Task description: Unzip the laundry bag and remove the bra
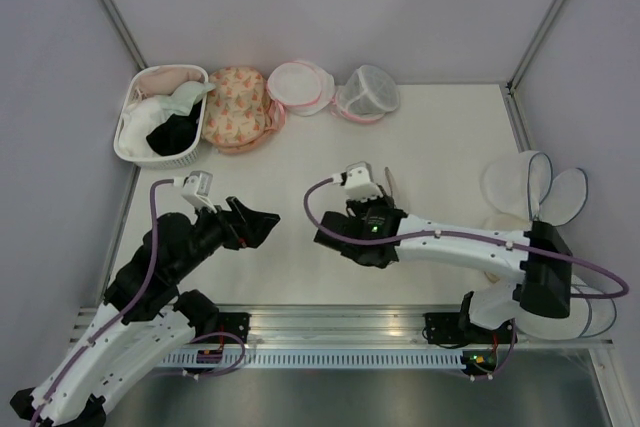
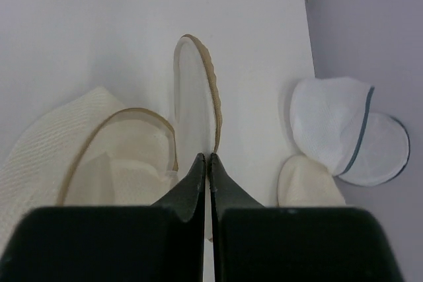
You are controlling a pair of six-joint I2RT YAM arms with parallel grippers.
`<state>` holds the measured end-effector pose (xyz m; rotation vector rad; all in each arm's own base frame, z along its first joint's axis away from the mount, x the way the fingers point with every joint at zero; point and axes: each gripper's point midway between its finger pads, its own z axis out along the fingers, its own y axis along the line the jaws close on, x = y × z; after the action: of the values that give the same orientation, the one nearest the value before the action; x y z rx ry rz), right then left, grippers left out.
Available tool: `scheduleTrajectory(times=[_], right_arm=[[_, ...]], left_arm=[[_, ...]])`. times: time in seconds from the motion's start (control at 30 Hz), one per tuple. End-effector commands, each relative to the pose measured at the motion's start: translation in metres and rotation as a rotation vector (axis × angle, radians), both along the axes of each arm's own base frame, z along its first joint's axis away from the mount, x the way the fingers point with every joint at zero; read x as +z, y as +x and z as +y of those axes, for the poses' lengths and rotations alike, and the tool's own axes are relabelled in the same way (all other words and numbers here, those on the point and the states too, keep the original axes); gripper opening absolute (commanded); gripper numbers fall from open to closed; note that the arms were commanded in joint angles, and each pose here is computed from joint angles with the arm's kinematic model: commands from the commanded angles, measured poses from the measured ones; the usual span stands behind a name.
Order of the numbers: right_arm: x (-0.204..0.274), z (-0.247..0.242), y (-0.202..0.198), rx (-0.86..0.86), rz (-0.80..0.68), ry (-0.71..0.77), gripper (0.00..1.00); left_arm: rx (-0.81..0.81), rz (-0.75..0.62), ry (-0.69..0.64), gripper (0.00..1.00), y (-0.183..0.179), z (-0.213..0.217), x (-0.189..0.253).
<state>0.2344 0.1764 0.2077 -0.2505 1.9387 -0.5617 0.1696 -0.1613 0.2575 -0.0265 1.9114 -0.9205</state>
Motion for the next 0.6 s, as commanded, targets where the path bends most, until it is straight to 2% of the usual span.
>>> scheduleTrajectory(times=[0.0,0.07,0.13,0.17,0.2,0.27,0.3,0.33,0.37,0.4,0.43,0.47,0.53,0.57], right_arm=[[-0.016,0.054,0.003,0.182,0.029,-0.157,0.0],[-0.043,0.078,-0.01,0.278,0.085,-0.232,0.0],[-0.055,0.105,-0.02,0.366,0.094,-0.202,0.0],[-0.068,0.117,-0.034,0.444,0.145,-0.185,0.01],[-0.067,0.132,-0.04,0.49,0.149,-0.103,0.01],[-0.074,0.147,-0.056,0.598,0.209,-0.065,0.0],[-0.072,0.164,-0.069,0.683,0.252,0.023,0.0],[-0.072,0.171,-0.078,0.736,0.275,0.053,0.04],[-0.076,0.176,-0.09,0.794,0.312,0.073,0.2],[-0.074,0.188,-0.107,0.894,0.376,0.138,0.3],[-0.074,0.191,-0.114,0.925,0.401,0.166,0.41],[-0.073,0.193,-0.121,0.953,0.427,0.189,0.59],[-0.067,0.192,-0.127,0.963,0.444,0.231,0.77],[-0.063,0.192,-0.126,0.955,0.439,0.241,0.8]], left_arm=[[0.097,0.018,-0.023,1.0,0.002,0.016,0.006],[0.114,0.02,-0.022,1.0,0.001,0.02,0.005],[0.137,0.02,-0.021,1.0,0.001,0.025,0.004],[0.142,0.022,-0.019,1.0,0.0,0.026,0.004],[0.151,0.021,-0.017,1.0,0.001,0.028,0.004],[0.157,0.023,-0.016,1.0,0.0,0.03,0.003],[0.163,0.026,-0.015,1.0,0.001,0.03,0.002],[0.164,0.028,-0.015,1.0,0.001,0.03,0.002],[0.165,0.028,-0.016,1.0,0.001,0.03,0.001],[0.168,0.03,-0.016,1.0,0.001,0.031,0.001],[0.17,0.032,-0.014,1.0,0.001,0.031,0.0],[0.17,0.031,-0.015,1.0,0.001,0.031,0.0],[0.17,0.03,-0.016,1.0,0.001,0.031,0.0],[0.172,0.031,-0.018,1.0,0.001,0.032,0.0]])
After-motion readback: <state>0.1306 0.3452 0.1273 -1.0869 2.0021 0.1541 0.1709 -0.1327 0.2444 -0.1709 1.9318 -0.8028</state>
